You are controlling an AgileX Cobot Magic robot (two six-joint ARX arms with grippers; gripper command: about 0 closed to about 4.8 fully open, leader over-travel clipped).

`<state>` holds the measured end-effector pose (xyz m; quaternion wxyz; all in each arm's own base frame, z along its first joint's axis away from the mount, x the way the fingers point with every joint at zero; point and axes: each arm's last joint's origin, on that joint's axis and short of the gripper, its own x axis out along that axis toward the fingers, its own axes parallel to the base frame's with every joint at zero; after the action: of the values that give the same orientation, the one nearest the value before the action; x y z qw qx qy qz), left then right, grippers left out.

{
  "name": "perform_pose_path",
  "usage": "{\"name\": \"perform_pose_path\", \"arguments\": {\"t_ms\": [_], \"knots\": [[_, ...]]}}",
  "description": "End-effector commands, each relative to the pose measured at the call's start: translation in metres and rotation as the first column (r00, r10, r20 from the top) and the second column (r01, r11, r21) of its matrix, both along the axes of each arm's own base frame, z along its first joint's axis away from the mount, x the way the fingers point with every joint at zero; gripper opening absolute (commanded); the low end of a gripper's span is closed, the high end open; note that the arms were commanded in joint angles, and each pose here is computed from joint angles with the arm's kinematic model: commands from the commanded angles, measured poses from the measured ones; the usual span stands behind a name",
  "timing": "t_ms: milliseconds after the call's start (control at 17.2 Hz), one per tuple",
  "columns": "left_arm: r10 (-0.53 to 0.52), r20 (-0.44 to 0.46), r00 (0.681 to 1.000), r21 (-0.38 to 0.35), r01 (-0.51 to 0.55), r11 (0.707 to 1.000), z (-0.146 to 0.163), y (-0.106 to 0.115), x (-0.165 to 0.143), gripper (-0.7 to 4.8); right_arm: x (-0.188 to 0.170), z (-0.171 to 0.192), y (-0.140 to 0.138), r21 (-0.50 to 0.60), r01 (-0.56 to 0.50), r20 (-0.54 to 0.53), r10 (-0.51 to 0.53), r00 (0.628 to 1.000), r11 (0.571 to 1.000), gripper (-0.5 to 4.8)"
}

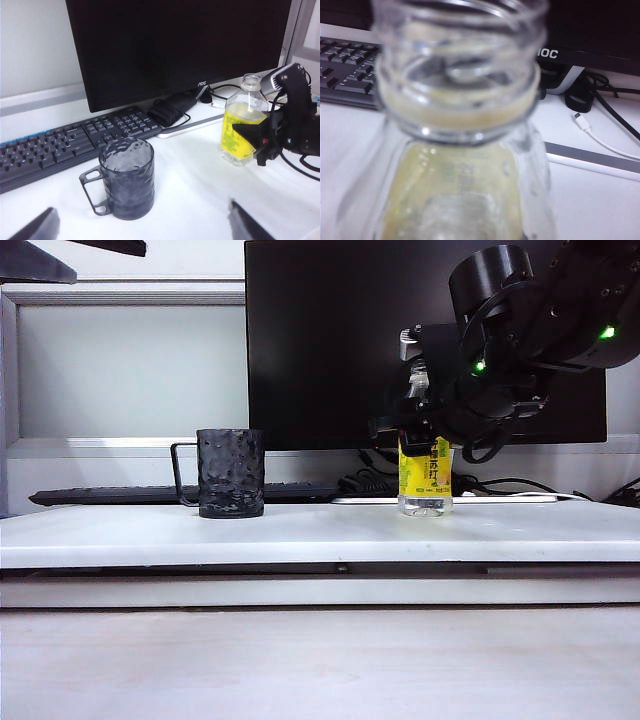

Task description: Carefully pick up the bottle and pour some water from the bottle into the cup.

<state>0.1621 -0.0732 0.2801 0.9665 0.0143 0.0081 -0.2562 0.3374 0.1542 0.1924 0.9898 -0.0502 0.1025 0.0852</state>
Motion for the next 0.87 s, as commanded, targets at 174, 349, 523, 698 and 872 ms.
{"name": "perform_pose_path", "arguments": {"t_ms": [174, 349, 523, 698, 872], "knots": [[-0.003, 0.009, 1.0, -0.004, 0.003, 1.0, 0.0011, 0.0, 0.0, 4.79, -0.002, -0.0122, -0.0002, -0.015, -0.011, -0.088, 0.01, 0.996, 1.0, 1.69], [-0.004, 0.009, 1.0, -0.004, 0.004, 1.0, 0.0012, 0.0, -0.0001, 4.79, -0.0023, -0.0133, -0.0004, -0.021, -0.01, -0.098, 0.008, 0.995, 1.0, 1.97], [-0.004, 0.009, 1.0, -0.004, 0.004, 1.0, 0.0012, 0.0, -0.0001, 4.79, -0.0032, -0.0159, -0.0002, -0.026, -0.03, -0.126, 0.026, 0.992, 0.999, 3.55], [-0.007, 0.009, 1.0, -0.004, 0.007, 1.0, 0.0012, 0.0, -0.0001, 4.79, -0.0035, -0.0168, -0.0002, -0.037, -0.037, -0.135, 0.032, 0.99, 0.999, 4.79], [-0.007, 0.009, 1.0, -0.004, 0.007, 1.0, 0.0012, 0.0, -0.0001, 4.79, -0.0036, -0.0158, -0.0003, -0.045, -0.039, -0.129, 0.033, 0.991, 0.998, 4.79]]}}
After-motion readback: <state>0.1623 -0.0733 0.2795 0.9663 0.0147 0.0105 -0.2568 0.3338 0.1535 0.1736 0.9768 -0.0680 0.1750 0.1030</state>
